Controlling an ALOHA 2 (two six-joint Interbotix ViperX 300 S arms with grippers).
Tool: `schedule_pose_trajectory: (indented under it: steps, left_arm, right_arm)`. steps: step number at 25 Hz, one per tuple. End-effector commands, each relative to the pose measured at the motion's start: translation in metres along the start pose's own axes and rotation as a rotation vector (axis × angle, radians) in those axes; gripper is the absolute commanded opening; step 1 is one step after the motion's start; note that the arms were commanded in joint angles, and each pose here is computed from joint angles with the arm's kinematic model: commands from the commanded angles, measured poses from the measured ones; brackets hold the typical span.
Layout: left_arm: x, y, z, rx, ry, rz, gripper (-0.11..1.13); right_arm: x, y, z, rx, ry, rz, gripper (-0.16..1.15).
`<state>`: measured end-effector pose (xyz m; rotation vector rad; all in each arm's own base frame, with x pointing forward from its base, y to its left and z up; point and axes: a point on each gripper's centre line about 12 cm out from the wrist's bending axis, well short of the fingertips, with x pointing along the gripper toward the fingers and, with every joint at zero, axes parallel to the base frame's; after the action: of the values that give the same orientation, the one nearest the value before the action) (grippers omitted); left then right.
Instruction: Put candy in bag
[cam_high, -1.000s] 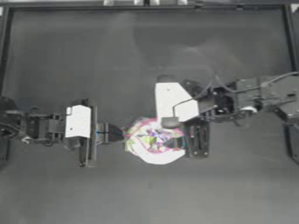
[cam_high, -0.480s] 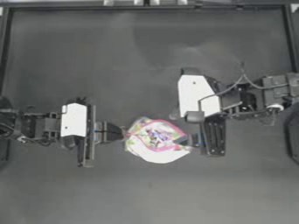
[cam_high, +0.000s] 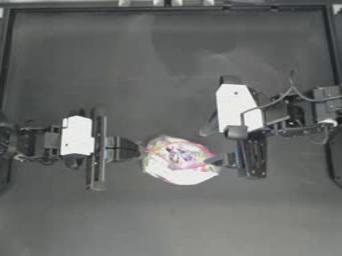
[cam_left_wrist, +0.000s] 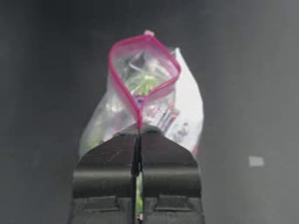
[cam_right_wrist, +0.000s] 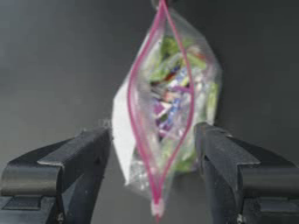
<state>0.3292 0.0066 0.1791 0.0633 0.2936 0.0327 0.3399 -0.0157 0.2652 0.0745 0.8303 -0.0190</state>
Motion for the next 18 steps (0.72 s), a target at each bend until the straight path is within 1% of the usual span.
schedule_pose_trajectory:
  steps: [1, 5, 9, 18]
  left_arm:
    - [-0.008, 0.001, 0.018, 0.0, -0.061, 0.002, 0.03]
    - [-0.012, 0.001, 0.017, -0.001, -0.063, 0.003, 0.03]
    - [-0.015, 0.001, 0.017, -0.002, -0.067, 0.004, 0.03]
    - [-0.019, 0.001, 0.008, -0.001, -0.043, 0.001, 0.03]
  right_arm:
    - [-0.015, 0.002, 0.007, -0.002, -0.057, 0.004, 0.89]
    - [-0.025, 0.003, 0.007, 0.0, -0.086, 0.005, 0.89]
    - [-0.034, 0.003, 0.004, 0.02, -0.118, 0.003, 0.89]
    - [-0.04, 0.006, -0.005, 0.017, -0.161, 0.011, 0.89]
